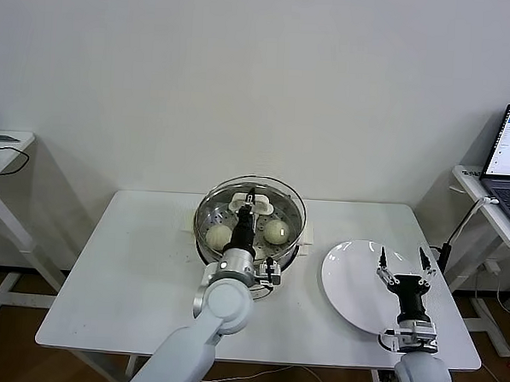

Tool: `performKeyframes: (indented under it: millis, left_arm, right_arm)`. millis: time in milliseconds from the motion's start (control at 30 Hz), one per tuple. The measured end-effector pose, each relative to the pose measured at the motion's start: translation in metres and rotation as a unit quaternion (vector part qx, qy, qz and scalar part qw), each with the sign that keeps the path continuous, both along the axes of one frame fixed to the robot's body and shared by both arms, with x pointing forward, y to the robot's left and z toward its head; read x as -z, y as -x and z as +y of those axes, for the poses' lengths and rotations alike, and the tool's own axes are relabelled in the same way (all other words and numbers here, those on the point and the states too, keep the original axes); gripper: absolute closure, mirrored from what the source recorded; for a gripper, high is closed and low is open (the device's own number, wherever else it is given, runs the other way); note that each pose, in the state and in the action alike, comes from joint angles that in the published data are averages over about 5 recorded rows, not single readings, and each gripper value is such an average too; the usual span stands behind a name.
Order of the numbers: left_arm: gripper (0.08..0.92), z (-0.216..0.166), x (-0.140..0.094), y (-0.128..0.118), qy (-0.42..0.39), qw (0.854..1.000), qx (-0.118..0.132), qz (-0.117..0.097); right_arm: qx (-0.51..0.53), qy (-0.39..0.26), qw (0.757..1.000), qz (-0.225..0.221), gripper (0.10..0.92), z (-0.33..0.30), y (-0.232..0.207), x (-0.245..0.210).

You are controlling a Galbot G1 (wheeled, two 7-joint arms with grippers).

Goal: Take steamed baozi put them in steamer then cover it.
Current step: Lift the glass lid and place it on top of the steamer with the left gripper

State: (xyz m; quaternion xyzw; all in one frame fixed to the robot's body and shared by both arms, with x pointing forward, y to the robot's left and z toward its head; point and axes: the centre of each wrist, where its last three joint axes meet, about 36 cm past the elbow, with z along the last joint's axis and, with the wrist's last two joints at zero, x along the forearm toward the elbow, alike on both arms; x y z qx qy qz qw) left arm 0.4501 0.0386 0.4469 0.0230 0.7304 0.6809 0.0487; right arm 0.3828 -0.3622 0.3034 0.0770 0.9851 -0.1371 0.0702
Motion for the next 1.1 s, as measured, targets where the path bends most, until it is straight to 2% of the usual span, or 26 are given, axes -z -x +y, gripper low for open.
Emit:
performKeyframes:
  millis: [833,1100]
  left_arm:
    - [0.813,-0.005,0.018,-0.013,-0.017,1.0,-0.018,0.017]
    - [0.813,-0.007,0.02,-0.012,-0.015,1.0,-0.017,0.022]
  right_arm:
    - [0.001,0.003,1.0,0.0,0.2,-0.001,-0.003,0.0]
    - [0.001,0.002,1.0,-0.002,0.2,0.0,-0.005,0.0]
